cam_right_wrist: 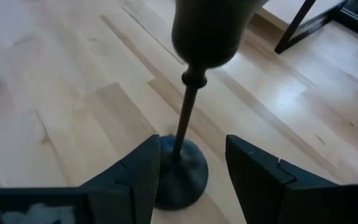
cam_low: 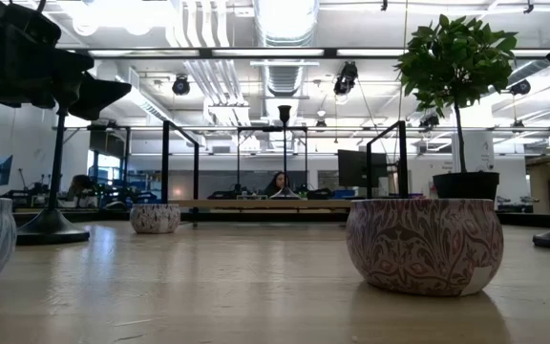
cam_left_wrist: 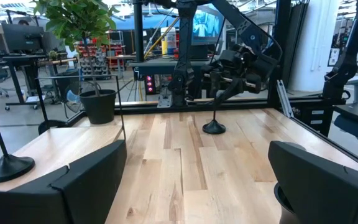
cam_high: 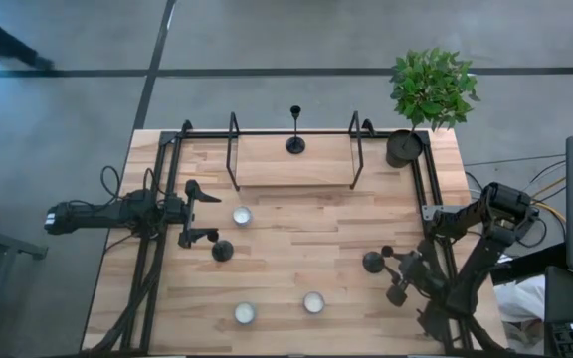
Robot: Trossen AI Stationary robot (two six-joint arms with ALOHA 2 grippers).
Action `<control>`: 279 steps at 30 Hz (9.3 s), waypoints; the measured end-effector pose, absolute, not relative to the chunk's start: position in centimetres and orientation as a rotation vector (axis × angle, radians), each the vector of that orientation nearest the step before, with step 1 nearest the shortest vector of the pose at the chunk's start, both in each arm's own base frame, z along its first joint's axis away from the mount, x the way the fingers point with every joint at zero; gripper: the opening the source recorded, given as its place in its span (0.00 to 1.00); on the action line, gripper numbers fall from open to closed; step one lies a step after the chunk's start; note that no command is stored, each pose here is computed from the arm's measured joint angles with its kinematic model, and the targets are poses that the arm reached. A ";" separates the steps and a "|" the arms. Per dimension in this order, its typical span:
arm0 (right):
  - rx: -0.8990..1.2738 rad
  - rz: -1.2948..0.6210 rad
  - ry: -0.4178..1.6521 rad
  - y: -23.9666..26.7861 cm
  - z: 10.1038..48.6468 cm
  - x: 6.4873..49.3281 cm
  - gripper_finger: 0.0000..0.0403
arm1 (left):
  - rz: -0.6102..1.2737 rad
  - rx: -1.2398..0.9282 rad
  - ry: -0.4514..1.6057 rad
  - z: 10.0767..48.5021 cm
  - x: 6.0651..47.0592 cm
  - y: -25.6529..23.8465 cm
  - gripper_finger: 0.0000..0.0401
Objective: Pick & Place candle stick holders
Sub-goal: Put the right black candle holder on the shelf
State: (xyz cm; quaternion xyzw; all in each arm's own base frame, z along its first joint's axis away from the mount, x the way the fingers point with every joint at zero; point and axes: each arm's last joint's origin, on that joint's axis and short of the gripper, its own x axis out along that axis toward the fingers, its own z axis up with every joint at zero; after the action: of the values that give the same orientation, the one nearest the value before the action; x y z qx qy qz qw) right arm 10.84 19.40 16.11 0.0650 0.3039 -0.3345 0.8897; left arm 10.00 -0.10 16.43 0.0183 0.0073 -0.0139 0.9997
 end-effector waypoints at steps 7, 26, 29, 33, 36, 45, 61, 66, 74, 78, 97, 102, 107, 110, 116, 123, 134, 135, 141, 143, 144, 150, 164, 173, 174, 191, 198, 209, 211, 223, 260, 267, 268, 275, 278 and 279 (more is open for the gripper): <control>0.139 -0.712 0.604 19.0 16.0 11.4 0.40 | -0.027 0.037 0.015 16.4 10.0 -0.1 0.99; 0.132 -0.707 0.618 18.8 15.9 13.0 0.19 | -0.027 0.037 0.015 16.4 10.0 -0.1 0.99; 0.125 -0.698 0.621 18.9 16.1 13.0 0.10 | -0.027 0.037 0.015 16.4 10.0 -0.1 0.99; 0.116 -0.687 0.624 18.9 16.4 13.0 0.04 | -0.029 0.037 0.015 16.4 10.0 -0.1 0.99; 0.115 -0.684 0.625 18.8 16.5 13.0 0.03 | -0.028 0.037 0.015 16.4 10.0 -0.1 0.99; 0.169 -0.667 0.616 18.4 17.7 12.8 0.03 | -0.028 0.037 0.015 16.4 10.0 -0.1 0.99; 0.259 -0.433 0.463 16.7 28.7 12.6 0.02 | -0.027 0.037 0.015 16.4 10.0 -0.1 0.99; 0.212 -0.445 0.437 15.2 31.3 13.5 0.02 | -0.027 0.037 0.015 16.4 10.0 -0.1 0.99; 0.236 -0.557 0.437 13.2 31.6 16.0 0.02 | -0.027 0.037 0.015 16.4 10.0 -0.1 0.99; 0.274 -0.616 0.399 12.1 31.6 18.0 0.02 | -0.027 0.037 0.015 16.4 10.0 -0.1 0.99; 0.280 -0.740 0.410 3.0 32.0 25.0 0.02 | -0.028 0.037 0.015 16.4 10.0 -0.1 0.99; 0.261 -0.743 0.418 0.0 32.3 25.7 0.02 | -0.028 0.037 0.015 16.4 10.0 -0.1 0.99; 0.259 -0.777 0.416 -2.3 32.5 25.9 0.02 | -0.028 0.037 0.015 16.4 10.0 -0.1 0.99; 0.255 -0.784 0.393 -3.4 32.7 26.1 0.02 | -0.028 0.037 0.015 16.4 10.0 -0.1 0.99; 0.259 -0.845 0.395 -5.1 32.7 27.8 0.02 | -0.028 0.037 0.015 16.4 10.0 -0.1 0.99; 0.214 -1.101 0.426 -6.1 32.4 31.6 0.02 | -0.027 0.037 0.015 16.4 10.0 -0.1 0.99; 0.257 -1.245 0.462 -8.4 28.2 35.1 0.02 | -0.027 0.037 0.015 16.4 10.0 -0.1 0.99; 0.255 -1.252 0.469 -8.6 28.0 35.1 0.02 | -0.027 0.037 0.015 16.4 10.0 -0.1 0.99; 0.251 -1.292 0.481 -10.2 27.6 34.3 0.02 | -0.028 0.037 0.015 16.4 10.0 -0.1 0.99; 0.258 -1.302 0.473 -10.7 27.8 34.0 0.02 | -0.028 0.037 0.015 16.4 10.0 -0.1 0.99; 0.264 -1.299 0.475 -11.1 27.8 33.8 0.02 | -0.027 0.037 0.015 16.4 10.0 -0.1 0.99; 0.246 -1.171 0.482 -13.0 27.1 33.7 0.02 | -0.028 0.037 0.015 16.4 10.0 -0.1 0.99; 0.067 -0.926 0.630 -14.6 28.3 32.2 0.02 | -0.028 0.037 0.015 16.4 10.0 -0.1 0.99; 0.259 -1.038 0.457 -14.0 29.2 28.9 0.02 | -0.028 0.037 0.015 16.4 10.0 -0.1 0.99; 0.282 -1.087 0.410 -13.5 29.3 28.7 0.02 | -0.028 0.037 0.015 16.4 10.0 -0.1 0.99; 0.293 -1.336 0.347 -12.9 25.8 32.7 0.02 | -0.027 0.037 0.015 16.4 10.0 -0.1 0.99; 0.313 -1.334 0.380 -14.0 24.8 32.6 0.02 | -0.027 0.037 0.015 16.4 10.0 -0.1 0.99; 0.316 -1.274 0.379 -14.1 25.0 33.0 0.02 | -0.028 0.037 0.015 16.4 10.0 -0.1 0.99; 0.315 -1.265 0.381 -13.8 25.0 33.1 0.02 | -0.028 0.037 0.015 16.4 10.0 -0.1 0.99; 0.292 -1.327 0.326 -11.1 26.8 34.0 0.02 | -0.028 0.037 0.015 16.4 10.0 -0.1 0.99; 0.404 -1.161 0.361 -1.7 22.4 37.7 0.02 | -0.027 0.037 0.015 16.4 10.0 -0.1 0.99; 0.416 -1.236 0.291 -4.3 22.8 37.7 0.02 | -0.028 0.037 0.015 16.4 10.0 -0.1 0.99; 0.410 -1.241 0.298 -4.6 22.8 37.7 0.02 | -0.028 0.037 0.015 16.4 10.0 -0.1 0.99; 0.372 -1.279 0.349 -7.2 22.7 37.3 0.02 | -0.028 0.037 0.015 16.4 10.0 -0.1 0.99; 0.365 -1.279 0.373 -7.9 22.7 37.2 0.02 | -0.028 0.037 0.015 16.4 10.0 -0.1 0.99; 0.359 -1.281 0.379 -8.1 22.7 37.1 0.02 | -0.028 0.037 0.015 16.4 10.0 -0.1 0.99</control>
State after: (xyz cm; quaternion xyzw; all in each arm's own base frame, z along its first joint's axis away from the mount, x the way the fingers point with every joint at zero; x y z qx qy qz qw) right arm 37.12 -8.15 22.67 0.1655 0.1749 -0.5908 0.7701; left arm 10.00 -0.10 16.42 0.0183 0.0077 -0.0139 0.9997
